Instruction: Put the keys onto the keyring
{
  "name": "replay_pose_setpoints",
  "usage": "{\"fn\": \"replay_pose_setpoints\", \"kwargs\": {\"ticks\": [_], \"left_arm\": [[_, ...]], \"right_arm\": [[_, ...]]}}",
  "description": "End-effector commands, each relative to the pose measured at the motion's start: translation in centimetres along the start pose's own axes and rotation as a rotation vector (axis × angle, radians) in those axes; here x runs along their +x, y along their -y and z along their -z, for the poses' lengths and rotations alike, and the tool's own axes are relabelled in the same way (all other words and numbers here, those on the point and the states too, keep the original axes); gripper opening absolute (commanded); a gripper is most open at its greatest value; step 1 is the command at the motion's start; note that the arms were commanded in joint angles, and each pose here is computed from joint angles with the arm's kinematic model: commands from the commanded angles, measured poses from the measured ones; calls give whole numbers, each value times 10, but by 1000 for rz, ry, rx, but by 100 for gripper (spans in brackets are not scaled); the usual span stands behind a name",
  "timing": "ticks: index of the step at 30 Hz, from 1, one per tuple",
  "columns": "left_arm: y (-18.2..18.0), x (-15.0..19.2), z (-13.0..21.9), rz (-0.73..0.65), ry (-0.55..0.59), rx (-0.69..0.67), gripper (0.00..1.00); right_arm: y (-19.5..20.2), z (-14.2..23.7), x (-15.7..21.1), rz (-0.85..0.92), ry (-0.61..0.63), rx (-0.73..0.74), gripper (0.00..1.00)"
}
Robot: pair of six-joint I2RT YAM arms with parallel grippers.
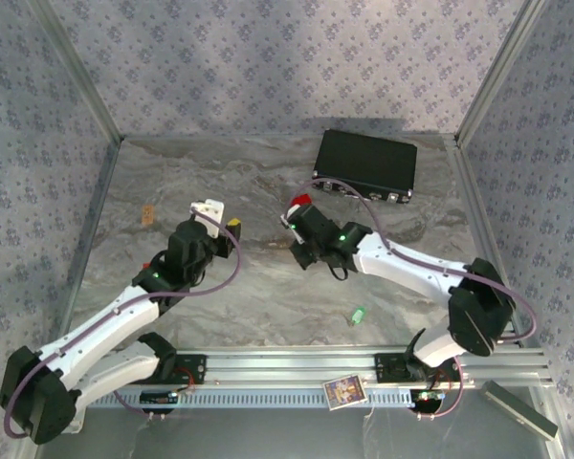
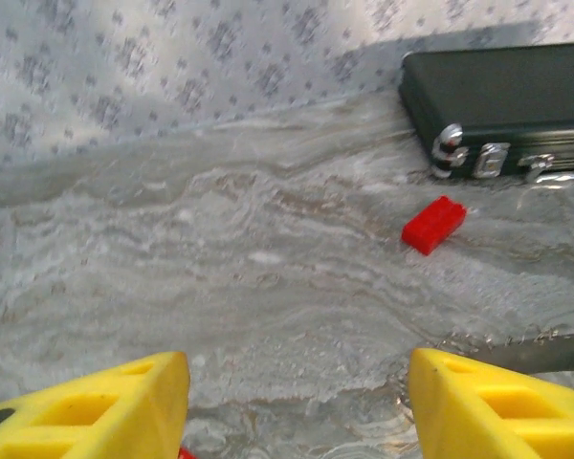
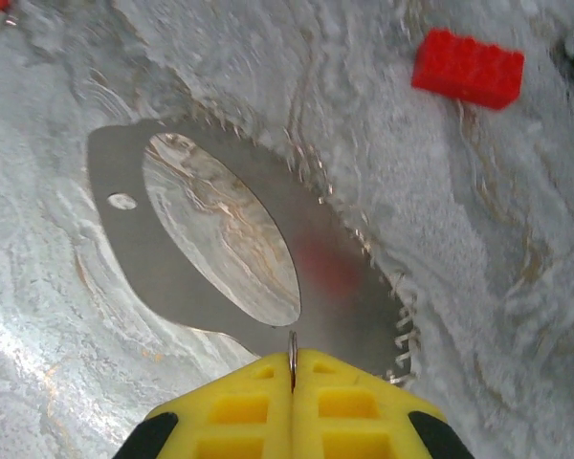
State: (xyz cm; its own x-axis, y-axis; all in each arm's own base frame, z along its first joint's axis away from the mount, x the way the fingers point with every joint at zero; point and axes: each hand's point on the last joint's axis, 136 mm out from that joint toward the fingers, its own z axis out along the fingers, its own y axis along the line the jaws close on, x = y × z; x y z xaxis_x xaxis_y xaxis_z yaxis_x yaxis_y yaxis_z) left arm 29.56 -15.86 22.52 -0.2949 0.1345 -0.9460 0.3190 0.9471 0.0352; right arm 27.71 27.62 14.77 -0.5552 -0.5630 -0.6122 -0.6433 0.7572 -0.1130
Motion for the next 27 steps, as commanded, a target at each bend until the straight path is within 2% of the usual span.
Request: {"fn": "replay_pose_setpoints", "kwargs": {"ticks": [1, 4, 8, 15, 17, 21, 27], "left_arm": [[15, -26, 12, -145, 77, 94, 59], [25, -37, 18, -216, 119, 149, 57], [28, -46, 18, -277, 123, 170, 55], [31, -47, 0, -245, 68, 333, 48], [44, -46, -1, -265, 56, 423, 47], [84, -31, 6, -346, 60, 671, 38], [124, -2, 18, -458, 105, 907, 30]], "right_arm": [[-8, 22, -28, 129, 162, -105, 0], [-1, 34, -37, 158, 209, -150, 0], [2, 46, -43, 199, 233, -212, 0], [-6, 59, -39, 293, 241, -322, 0], [-9, 63, -38, 319, 247, -339, 0], [-16, 75, -36, 383, 271, -377, 0], [-27, 91, -36, 481, 303, -444, 0]]}}
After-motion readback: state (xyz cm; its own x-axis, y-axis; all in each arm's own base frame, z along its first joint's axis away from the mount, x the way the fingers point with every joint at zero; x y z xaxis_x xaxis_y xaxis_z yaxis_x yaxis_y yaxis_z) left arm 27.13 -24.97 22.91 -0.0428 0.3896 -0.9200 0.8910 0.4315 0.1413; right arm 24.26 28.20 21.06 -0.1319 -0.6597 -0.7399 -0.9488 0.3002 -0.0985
